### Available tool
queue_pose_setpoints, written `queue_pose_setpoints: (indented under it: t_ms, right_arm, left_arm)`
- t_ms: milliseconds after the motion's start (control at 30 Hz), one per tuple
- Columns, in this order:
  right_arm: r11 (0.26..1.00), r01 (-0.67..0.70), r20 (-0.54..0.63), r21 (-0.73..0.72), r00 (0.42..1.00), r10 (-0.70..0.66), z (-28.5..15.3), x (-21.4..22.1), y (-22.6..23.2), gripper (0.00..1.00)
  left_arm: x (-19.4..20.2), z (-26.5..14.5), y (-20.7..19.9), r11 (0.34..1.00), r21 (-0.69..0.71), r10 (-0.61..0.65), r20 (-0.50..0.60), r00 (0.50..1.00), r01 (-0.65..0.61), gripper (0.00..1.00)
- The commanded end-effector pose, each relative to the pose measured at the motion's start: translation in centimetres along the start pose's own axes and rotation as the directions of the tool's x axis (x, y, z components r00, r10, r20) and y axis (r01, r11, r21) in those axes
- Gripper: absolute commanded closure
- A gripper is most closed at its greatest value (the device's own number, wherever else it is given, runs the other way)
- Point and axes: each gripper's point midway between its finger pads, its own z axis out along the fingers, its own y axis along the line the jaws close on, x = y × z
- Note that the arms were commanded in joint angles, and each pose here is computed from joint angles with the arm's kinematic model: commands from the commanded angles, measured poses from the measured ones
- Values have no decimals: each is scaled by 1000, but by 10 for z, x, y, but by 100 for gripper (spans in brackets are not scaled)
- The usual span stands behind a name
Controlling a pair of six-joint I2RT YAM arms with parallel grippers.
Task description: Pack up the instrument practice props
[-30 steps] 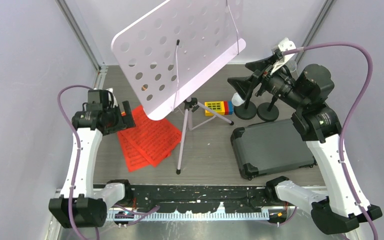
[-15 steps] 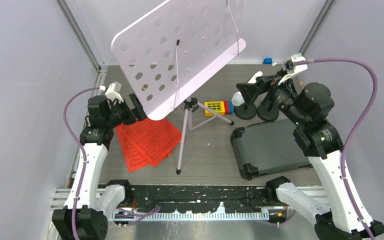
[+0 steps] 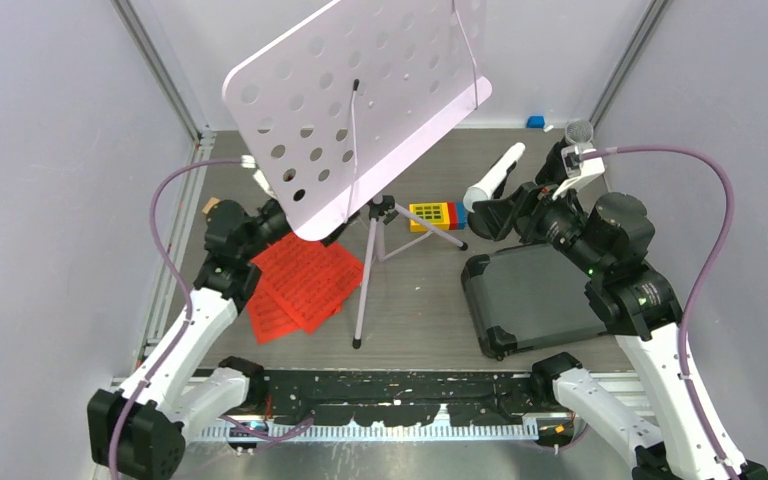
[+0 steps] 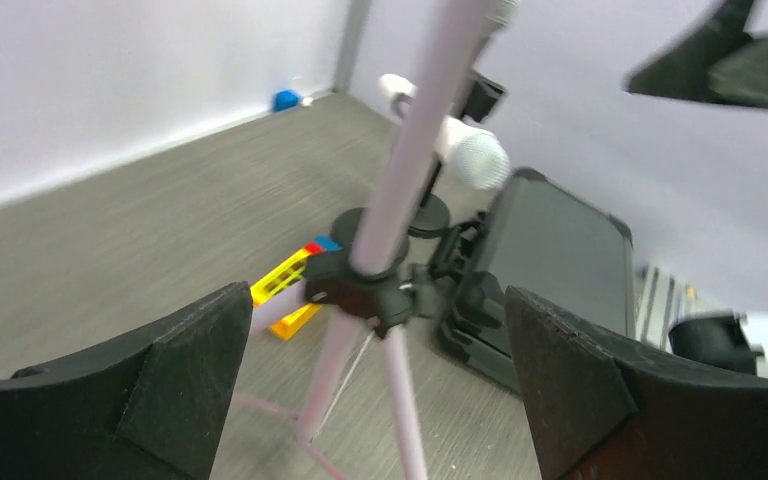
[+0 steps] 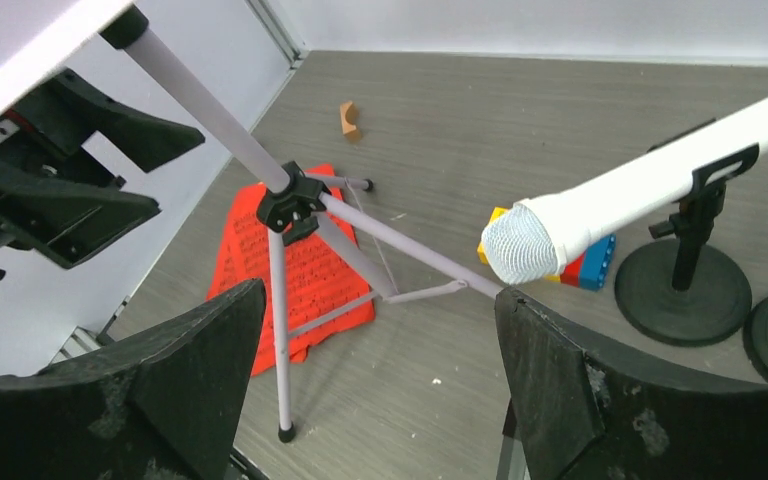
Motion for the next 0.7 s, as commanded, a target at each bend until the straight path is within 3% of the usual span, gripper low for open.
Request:
queue_pose_setpoints:
  t_ms: [0, 600, 667]
  right_arm:
    - [1000, -18, -12, -7, 1000, 18, -6, 4, 2, 10]
    - [1000, -15, -50, -5, 999, 15, -15, 17, 1, 10]
    - [1000, -16, -47, 0, 999, 16, -16, 18, 0, 10]
  left_arm:
    - [-25, 22, -35, 935, 134, 320, 84, 944, -329, 0]
    - [-20, 58, -26, 934, 200, 284, 92, 955, -297, 13]
    - [-20, 62, -27, 933, 214, 275, 92, 957, -288, 18]
